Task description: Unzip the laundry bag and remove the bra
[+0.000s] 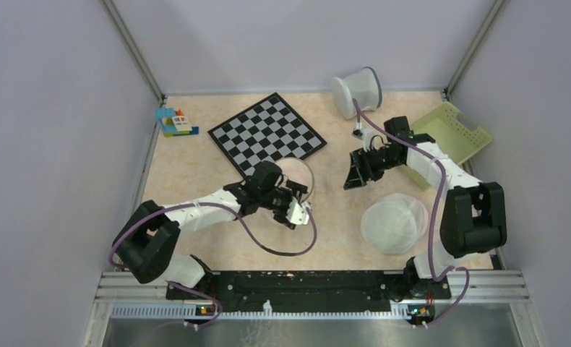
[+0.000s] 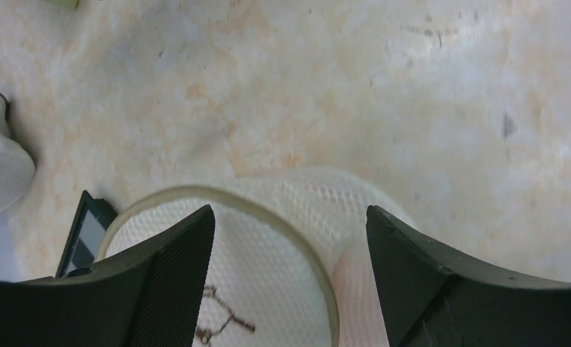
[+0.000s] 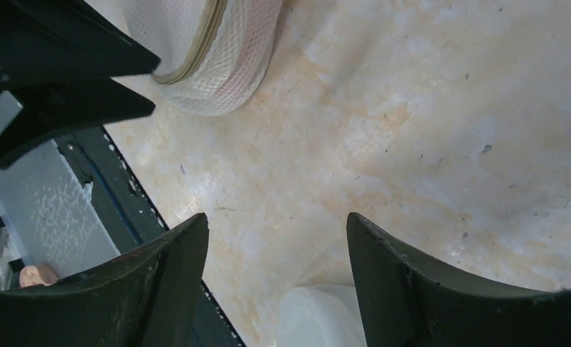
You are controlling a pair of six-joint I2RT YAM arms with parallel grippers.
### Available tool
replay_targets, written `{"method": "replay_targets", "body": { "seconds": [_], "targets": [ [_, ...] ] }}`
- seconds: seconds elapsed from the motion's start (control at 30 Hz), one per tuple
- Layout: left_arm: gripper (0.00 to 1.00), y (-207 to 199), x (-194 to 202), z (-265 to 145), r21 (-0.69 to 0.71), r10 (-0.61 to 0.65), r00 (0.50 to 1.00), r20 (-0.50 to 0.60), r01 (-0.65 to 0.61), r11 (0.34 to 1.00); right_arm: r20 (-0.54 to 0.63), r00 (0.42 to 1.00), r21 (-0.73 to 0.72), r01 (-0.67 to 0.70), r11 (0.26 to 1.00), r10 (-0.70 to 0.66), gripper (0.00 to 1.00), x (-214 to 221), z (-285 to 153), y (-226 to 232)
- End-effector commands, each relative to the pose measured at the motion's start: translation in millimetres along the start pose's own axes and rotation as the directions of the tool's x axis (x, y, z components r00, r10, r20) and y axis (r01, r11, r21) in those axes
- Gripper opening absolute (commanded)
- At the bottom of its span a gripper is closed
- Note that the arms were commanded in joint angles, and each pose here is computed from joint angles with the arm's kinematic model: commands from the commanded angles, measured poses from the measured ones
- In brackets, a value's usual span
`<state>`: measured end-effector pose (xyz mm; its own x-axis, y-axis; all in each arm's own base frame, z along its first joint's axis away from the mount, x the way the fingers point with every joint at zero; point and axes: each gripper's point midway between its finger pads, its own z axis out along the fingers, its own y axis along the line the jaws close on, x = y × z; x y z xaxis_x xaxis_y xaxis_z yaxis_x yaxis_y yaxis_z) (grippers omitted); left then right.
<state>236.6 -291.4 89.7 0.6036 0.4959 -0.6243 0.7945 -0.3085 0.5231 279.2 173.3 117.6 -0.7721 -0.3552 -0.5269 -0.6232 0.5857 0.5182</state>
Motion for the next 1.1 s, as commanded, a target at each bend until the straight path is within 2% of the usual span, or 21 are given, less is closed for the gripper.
{"method": "replay_targets", "body": {
  "seconds": [0.0, 0.1, 0.17, 0.3, 0.4, 0.57, 0.73, 1.07],
  "targets": [
    [0.81, 24, -32, 27, -0.12, -0.194, 0.98, 0.05, 0.198, 0.973, 0.085, 0.996, -0.037, -0.011, 0.999, 0.015, 0.69, -9, -12, 19],
    [0.81, 41, -53, 38, -0.133, -0.277, 0.957, 0.088, 0.287, 0.949, 0.111, 0.989, -0.079, -0.09, 0.993, 0.099, 0.66, -10, -7, 25],
    [0.82, 49, -56, 31, -0.126, -0.346, 0.936, 0.07, 0.352, 0.927, 0.126, 0.975, -0.111, -0.17, 0.979, 0.184, 0.65, -11, 1, 29],
    [0.87, 60, -41, -19, -0.16, -0.446, 0.887, 0.117, 0.46, 0.873, 0.162, 0.954, -0.087, -0.239, 0.967, 0.25, 0.66, -20, 31, 39],
    [0.92, 61, -21, -53, -0.245, -0.465, 0.881, 0.093, 0.473, 0.847, 0.146, 0.938, -0.086, -0.306, 0.948, 0.316, 0.67, -21, 54, 45],
    [0.96, 51, 16, -98, -0.378, -0.543, 0.836, 0.082, 0.53, 0.759, 0.139, 0.905, -0.064, -0.397, 0.916, 0.402, 0.7, -25, 87, 36],
    [0.99, 34, 25, -130, -0.445, -0.519, 0.852, 0.061, 0.489, 0.75, 0.136, 0.894, -0.042, -0.426, 0.904, 0.428, 0.69, -38, 104, 20],
    [0.97, -3, 22, -130, -0.363, -0.379, 0.925, -0.026, 0.344, 0.866, 0.066, 0.937, -0.011, -0.344, 0.939, 0.344, 0.18, -38, 119, -5]
  ]
}}
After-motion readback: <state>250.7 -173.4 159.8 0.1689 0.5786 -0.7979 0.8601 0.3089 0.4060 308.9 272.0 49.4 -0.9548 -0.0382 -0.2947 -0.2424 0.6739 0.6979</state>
